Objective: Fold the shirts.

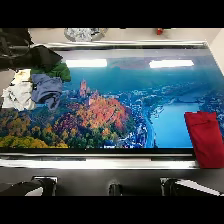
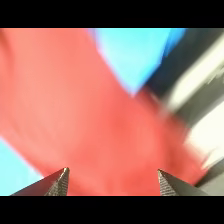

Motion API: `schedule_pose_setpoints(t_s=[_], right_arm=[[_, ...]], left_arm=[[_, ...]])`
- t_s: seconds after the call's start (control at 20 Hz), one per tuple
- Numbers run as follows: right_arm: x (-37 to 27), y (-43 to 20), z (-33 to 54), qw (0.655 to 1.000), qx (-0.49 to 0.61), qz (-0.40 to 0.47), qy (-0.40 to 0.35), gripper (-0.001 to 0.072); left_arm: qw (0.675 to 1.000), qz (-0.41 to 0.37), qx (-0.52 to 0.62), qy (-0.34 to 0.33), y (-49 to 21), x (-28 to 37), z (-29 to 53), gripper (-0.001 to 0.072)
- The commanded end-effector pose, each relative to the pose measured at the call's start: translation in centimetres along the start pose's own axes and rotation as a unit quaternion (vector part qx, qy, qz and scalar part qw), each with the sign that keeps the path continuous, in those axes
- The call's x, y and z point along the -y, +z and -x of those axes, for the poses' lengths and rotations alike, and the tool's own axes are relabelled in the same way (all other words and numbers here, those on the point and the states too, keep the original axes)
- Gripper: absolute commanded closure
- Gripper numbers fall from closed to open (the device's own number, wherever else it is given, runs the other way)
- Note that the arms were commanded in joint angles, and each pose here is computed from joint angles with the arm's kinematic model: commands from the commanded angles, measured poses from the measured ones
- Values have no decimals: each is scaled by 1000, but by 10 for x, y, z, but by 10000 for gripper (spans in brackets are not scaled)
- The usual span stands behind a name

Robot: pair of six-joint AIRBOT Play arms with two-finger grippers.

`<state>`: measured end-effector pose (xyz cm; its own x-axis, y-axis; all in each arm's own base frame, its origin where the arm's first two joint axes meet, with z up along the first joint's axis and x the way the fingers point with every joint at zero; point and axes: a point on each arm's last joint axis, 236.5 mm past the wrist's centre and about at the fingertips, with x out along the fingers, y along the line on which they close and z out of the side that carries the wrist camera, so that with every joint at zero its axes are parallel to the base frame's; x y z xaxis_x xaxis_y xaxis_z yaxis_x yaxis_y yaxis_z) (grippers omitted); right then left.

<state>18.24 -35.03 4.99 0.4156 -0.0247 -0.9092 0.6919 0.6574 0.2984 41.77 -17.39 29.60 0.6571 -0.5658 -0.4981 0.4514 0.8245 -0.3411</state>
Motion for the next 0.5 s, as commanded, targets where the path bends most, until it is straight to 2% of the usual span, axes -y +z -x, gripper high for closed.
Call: schedule_pose_setpoints(t_s=[0.0, 0.1, 0.15, 0.2, 0.3, 0.35, 0.4, 0.45], right_arm=[[-60, 142, 130, 955, 265, 118, -59, 90], [-155, 176, 170, 898, 339, 273, -64, 90], [-206, 173, 166, 879, 339, 333, -46, 90], [-256, 154, 145, 870, 309, 384, -15, 90], [-316, 88, 77, 879, 164, 447, 6, 90], [-332, 47, 41, 878, 75, 473, -1, 112], [-342, 5, 11, 867, -8, 498, 4, 128], [-351, -44, -16, 848, -96, 520, 23, 153]], left_arm=[[999, -3, 30, 11, 14, -6, 0, 680], [998, -15, 26, 47, 13, -23, -7, 681], [996, -15, 5, 83, 3, -40, -14, 681], [990, -20, -34, 139, -15, -66, -21, 681], [957, -24, -141, 253, -63, -123, -25, 676], [939, -16, -201, 277, -92, -140, -28, 580], [924, 8, -263, 278, -128, -148, -32, 309], [910, 32, -319, 264, -166, -147, -36, 126]])
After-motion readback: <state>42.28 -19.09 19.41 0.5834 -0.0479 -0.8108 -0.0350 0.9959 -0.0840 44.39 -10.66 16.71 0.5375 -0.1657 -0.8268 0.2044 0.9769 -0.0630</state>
